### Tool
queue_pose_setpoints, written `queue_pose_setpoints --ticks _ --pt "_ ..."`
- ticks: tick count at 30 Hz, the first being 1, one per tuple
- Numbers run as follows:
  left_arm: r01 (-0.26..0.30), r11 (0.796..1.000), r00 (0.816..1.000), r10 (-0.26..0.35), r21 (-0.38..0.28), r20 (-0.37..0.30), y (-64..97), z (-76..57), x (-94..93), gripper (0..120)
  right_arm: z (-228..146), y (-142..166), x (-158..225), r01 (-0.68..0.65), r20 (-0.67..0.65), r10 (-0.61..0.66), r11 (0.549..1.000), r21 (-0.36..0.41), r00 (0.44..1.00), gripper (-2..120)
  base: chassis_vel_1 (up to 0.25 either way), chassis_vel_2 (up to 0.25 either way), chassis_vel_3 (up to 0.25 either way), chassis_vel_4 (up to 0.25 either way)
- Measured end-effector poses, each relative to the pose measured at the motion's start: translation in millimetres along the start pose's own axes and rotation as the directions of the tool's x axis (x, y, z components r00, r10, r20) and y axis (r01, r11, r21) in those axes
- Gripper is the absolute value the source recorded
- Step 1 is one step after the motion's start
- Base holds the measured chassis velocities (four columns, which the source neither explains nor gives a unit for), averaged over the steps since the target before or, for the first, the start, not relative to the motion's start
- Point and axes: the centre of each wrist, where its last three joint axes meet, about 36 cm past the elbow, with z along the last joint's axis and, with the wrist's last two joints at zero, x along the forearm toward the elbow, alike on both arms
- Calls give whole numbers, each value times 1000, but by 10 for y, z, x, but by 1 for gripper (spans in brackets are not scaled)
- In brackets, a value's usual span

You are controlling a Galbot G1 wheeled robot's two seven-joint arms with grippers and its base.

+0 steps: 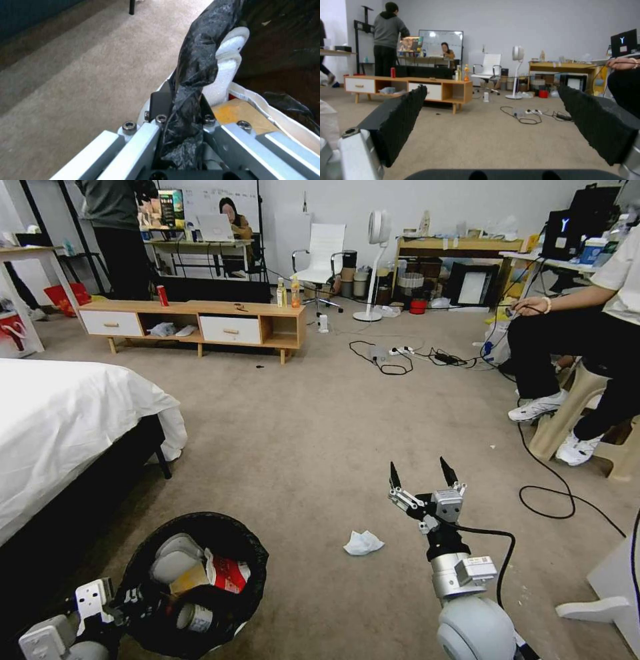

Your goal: Pick up the trash bin and place the garbage on the floor into it.

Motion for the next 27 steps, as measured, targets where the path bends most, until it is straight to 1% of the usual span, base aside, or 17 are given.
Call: queue_pose_setpoints --ticks 8,20,24,27 --pt "0 1000 1000 0 2 -1 -2 5 -3 2 10 -3 5 0 -2 0 1000 1 1000 100 -112 120 109 -109" --pt "0 1000 1000 0 0 -1 0 3 -3 2 15 -7 12 -1 0 1 1000 4 1000 100 -95 82 90 -92" --pt "-1 1000 1000 1 -1 -2 -4 7 -4 2 24 -7 30 0 -6 0 1000 4 1000 100 -81 63 69 -62" --pt "-1 1000 1000 1 -1 -2 -5 8 -3 2 26 -6 37 1 -7 -1 1000 5 1000 100 0 0 0 0"
